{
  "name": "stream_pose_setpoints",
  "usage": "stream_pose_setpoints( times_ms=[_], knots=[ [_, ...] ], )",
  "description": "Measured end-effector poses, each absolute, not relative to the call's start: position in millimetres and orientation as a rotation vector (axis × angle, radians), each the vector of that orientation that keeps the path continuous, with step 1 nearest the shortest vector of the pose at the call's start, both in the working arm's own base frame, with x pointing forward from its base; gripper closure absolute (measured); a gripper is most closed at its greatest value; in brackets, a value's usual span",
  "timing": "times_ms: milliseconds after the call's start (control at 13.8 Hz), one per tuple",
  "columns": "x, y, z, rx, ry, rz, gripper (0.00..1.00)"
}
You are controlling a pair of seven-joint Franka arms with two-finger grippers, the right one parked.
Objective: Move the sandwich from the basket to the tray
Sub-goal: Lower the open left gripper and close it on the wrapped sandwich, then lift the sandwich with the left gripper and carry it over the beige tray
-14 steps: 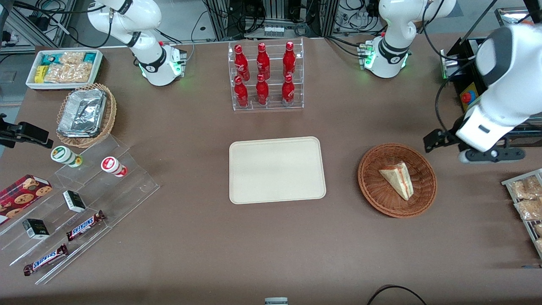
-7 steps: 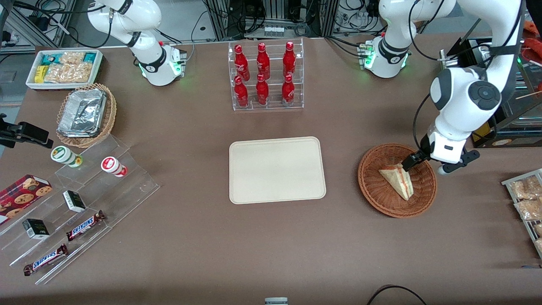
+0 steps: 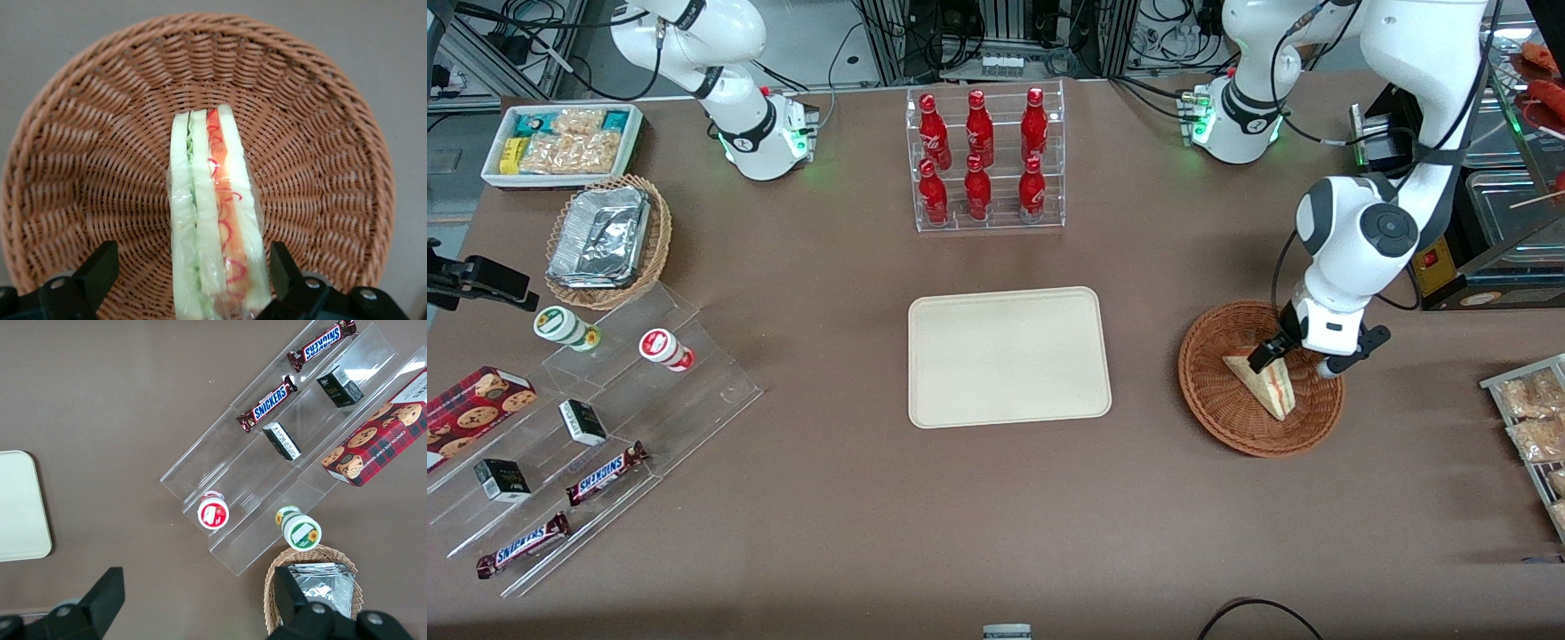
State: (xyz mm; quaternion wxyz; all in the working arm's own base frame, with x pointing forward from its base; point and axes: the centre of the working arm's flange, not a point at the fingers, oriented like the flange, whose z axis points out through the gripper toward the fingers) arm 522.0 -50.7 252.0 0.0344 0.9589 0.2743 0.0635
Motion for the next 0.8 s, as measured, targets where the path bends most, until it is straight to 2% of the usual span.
stream_pose_setpoints(
  times_ms=[145, 291, 582, 655, 800],
  knots=[
    [521.7, -51.3, 243.0, 2.949, 0.844, 0.187, 0.0],
    [521.5, -53.5, 238.8, 2.949, 0.84, 0.186, 0.07],
    [526.0, -58.6, 243.7, 2.944, 0.824, 0.208, 0.53],
    [528.9, -59.3, 249.2, 2.943, 0.822, 0.214, 0.6],
    [539.6, -62.4, 276.5, 2.97, 0.808, 0.166, 0.68]
  ],
)
